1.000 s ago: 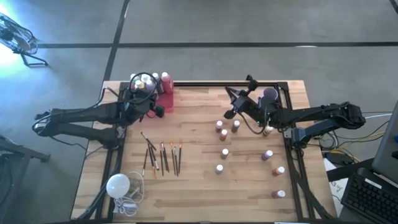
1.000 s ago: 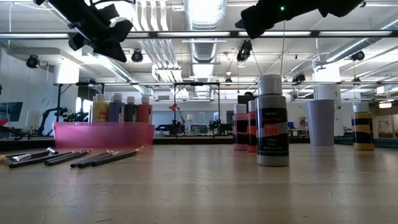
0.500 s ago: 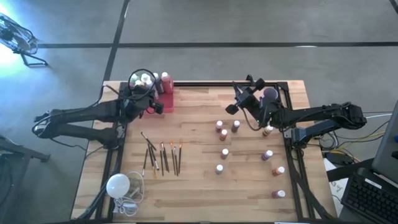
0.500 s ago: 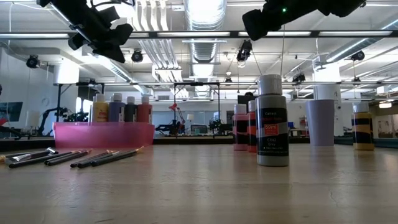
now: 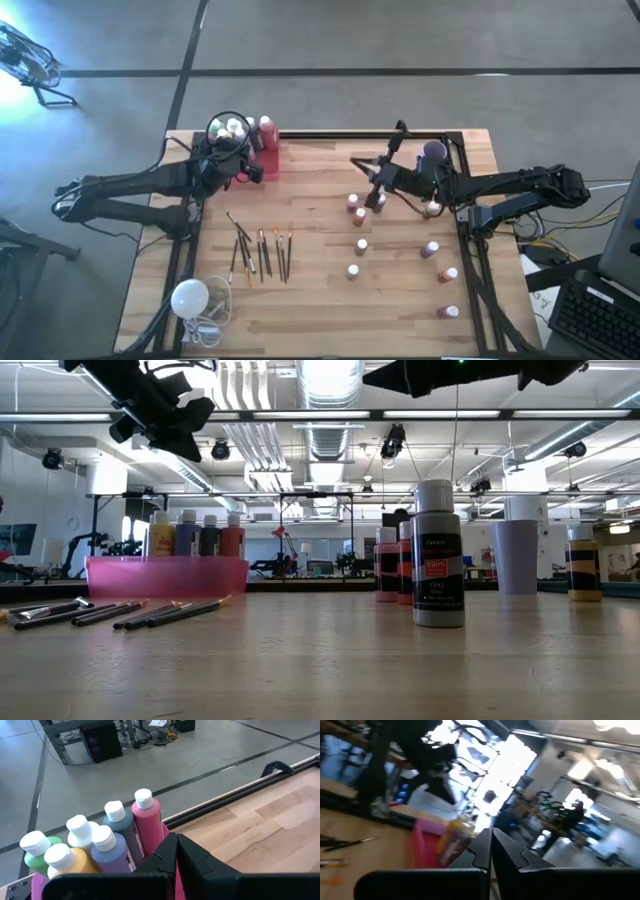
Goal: Pick & Place Paint Supplies
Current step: Put the gold paint brush into the purple cup
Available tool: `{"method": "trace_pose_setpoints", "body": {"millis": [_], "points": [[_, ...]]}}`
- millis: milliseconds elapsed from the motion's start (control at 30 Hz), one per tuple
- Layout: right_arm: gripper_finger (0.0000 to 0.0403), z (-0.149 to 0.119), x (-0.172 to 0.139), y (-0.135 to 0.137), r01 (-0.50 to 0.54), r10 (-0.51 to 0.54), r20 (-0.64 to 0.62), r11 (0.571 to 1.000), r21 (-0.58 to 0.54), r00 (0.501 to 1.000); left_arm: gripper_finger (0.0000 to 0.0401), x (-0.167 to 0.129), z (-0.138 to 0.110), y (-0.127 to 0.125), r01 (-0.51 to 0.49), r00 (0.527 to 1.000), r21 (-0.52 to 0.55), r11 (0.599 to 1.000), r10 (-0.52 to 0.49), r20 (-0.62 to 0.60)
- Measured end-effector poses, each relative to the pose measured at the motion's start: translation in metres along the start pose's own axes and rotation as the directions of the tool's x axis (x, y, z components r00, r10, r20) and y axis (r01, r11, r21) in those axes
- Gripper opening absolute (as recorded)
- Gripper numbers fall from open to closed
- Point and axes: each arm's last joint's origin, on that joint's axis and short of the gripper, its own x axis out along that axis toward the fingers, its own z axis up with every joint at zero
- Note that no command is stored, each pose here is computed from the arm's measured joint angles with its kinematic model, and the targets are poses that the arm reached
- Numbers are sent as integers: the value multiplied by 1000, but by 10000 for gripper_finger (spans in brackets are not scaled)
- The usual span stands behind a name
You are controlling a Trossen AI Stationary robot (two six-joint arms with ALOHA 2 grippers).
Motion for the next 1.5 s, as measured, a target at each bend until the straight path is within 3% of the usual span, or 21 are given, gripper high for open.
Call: {"method": "trace_pose_setpoints", "body": {"millis": [167,267,733,900,1067,1333,1500], "points": [[8,4,0,-1,-180,179,49,983,25,983,14,0,0,0,0,1000,-14,1000,0,0],[8,2,0,-1,-236,234,61,971,34,970,14,0,0,0,-1,1000,-14,1000,1,-1],[8,0,2,-7,-210,208,51,977,36,977,14,2,0,-2,2,1000,-22,1000,-2,-6],[8,0,2,-7,-210,208,51,977,37,977,5,-7,9,-8,-6,999,-5,1000,6,44],[8,0,2,-8,-198,195,45,977,76,980,3,-26,12,-28,11,994,50,999,-16,109],[8,-5,2,-12,-5,15,-83,993,120,996,2,-58,0,-64,99,981,108,989,-115,155],[8,-11,2,-10,2,14,-142,993,118,990,1,-59,-17,-84,128,981,130,983,-145,131]]}}
